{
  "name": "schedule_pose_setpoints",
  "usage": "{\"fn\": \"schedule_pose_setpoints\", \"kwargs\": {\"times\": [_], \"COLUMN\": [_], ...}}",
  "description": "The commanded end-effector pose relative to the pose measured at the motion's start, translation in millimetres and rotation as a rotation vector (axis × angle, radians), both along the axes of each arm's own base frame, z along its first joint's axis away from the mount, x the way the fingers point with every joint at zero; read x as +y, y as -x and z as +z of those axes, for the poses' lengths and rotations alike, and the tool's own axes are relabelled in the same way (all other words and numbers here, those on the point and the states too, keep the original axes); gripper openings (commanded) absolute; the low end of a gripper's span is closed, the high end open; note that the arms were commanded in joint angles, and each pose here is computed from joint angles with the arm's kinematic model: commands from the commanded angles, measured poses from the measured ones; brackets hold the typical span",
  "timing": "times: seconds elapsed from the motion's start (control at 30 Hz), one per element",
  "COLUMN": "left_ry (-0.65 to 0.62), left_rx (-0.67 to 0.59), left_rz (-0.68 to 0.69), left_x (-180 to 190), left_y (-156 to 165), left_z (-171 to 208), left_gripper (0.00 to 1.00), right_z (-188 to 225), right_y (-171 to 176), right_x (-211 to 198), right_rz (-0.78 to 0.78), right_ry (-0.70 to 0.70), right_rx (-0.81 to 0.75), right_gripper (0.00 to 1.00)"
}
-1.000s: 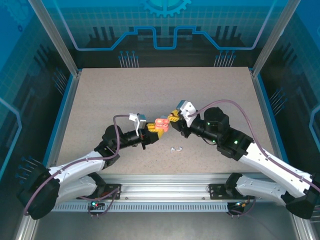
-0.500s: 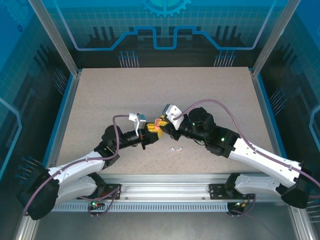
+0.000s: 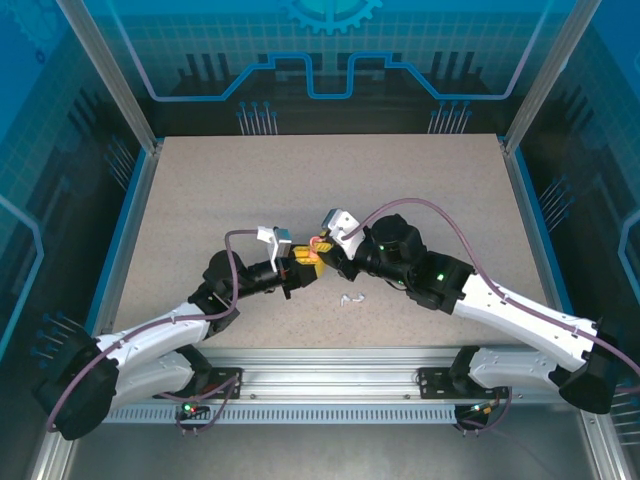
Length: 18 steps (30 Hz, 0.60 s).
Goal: Insert the wireless bluetooth earbuds into the charging case
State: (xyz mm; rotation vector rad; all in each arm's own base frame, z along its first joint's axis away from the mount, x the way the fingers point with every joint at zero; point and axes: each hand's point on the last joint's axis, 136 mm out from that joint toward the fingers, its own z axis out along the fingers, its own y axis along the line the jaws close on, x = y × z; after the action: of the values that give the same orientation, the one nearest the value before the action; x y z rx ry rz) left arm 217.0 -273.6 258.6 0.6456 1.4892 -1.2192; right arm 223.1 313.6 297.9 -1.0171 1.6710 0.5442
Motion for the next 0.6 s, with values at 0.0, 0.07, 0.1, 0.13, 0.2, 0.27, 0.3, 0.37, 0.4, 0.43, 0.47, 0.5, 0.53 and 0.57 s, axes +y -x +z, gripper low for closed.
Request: {"fn": "schedule_pose_setpoints", "kwargs": {"times": [0.0, 0.07, 0.1, 0.13, 0.2, 0.27, 0.3, 0.37, 0.4, 0.43, 0.47, 0.5, 0.53, 0.57], "left_ry": [0.047, 0.047, 0.048, 0.048, 0.05, 0.05, 0.049, 0.05, 0.05, 0.049, 0.05, 0.05, 0.049, 0.049], "left_rx": [-0.076, -0.077, -0.078, -0.081, -0.083, -0.083, -0.082, -0.082, -0.083, -0.082, -0.083, -0.085, -0.083, -0.084], "left_rz": [-0.022, -0.02, -0.021, -0.021, -0.019, -0.018, -0.019, -0.019, -0.019, -0.019, -0.018, -0.017, -0.017, -0.015], "left_x": [0, 1, 1, 1, 2, 2, 2, 2, 2, 2, 3, 3, 3, 3], "left_y": [9, 9, 10, 10, 10, 10, 10, 11, 11, 11, 11, 11, 11, 11], "left_z": [22, 22, 22, 22, 23, 23, 22, 22, 23, 22, 22, 22, 22, 22], "left_gripper": [0.0, 0.0, 0.0, 0.0, 0.0, 0.0, 0.0, 0.0, 0.0, 0.0, 0.0, 0.0, 0.0, 0.0], "right_z": [7, 3, 1, 0, -2, -1, -2, -2, -3, -4, -4, -3, -1, 3], "right_y": [8, 10, 11, 12, 15, 17, 17, 16, 16, 15, 15, 15, 15, 15], "right_x": [6, 5, 4, 4, 5, 6, 7, 7, 7, 6, 6, 5, 5, 5], "right_rz": [0.033, 0.04, 0.044, 0.048, 0.063, 0.078, 0.082, 0.081, 0.081, 0.079, 0.078, 0.079, 0.08, 0.083], "right_ry": [-0.004, 0.013, 0.021, 0.023, 0.014, -0.001, -0.002, -0.001, 0.004, 0.006, 0.006, 0.002, -0.007, -0.019], "right_rx": [0.01, 0.028, 0.036, 0.044, 0.063, 0.08, 0.084, 0.091, 0.095, 0.099, 0.103, 0.103, 0.107, 0.107], "right_gripper": [0.22, 0.22, 0.22, 0.22, 0.23, 0.23, 0.23, 0.23, 0.23, 0.24, 0.24, 0.24, 0.25, 0.26]}}
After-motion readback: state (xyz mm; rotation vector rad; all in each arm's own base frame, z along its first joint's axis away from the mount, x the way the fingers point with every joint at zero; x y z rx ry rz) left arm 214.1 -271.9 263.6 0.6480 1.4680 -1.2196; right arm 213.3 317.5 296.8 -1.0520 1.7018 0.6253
